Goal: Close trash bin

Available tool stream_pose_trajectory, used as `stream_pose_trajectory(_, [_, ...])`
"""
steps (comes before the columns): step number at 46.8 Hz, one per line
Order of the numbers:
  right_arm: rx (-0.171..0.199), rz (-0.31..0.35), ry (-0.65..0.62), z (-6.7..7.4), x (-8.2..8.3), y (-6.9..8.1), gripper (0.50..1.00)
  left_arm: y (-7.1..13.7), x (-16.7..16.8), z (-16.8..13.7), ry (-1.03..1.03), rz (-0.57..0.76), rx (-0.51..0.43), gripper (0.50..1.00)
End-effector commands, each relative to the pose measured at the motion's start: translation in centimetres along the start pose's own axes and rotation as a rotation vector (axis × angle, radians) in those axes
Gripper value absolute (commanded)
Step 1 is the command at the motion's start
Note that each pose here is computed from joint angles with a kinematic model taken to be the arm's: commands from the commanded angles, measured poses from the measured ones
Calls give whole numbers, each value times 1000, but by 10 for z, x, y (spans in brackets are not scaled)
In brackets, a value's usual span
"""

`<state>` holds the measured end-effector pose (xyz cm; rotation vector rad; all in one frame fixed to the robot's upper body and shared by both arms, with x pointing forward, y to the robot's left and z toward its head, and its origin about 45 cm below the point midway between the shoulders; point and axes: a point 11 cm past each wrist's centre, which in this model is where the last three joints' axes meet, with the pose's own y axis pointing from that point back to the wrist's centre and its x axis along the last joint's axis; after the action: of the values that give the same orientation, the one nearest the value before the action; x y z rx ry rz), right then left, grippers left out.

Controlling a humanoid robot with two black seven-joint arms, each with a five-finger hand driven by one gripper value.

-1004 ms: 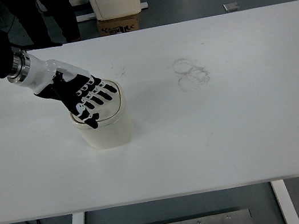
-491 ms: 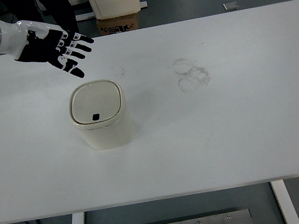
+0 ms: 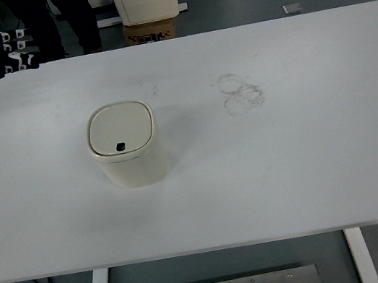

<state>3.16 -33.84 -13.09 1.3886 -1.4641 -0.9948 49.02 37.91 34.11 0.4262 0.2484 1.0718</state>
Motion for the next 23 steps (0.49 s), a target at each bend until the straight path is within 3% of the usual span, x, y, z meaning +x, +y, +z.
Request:
stream_pose_trajectory(1, [1,0,1,-1,0,0,991,2,8,-15,86,10,-40,1000])
stream_pose_trajectory(23, [-1,0,1,0,0,0,991,26,49,-78,422,130,-314,1000])
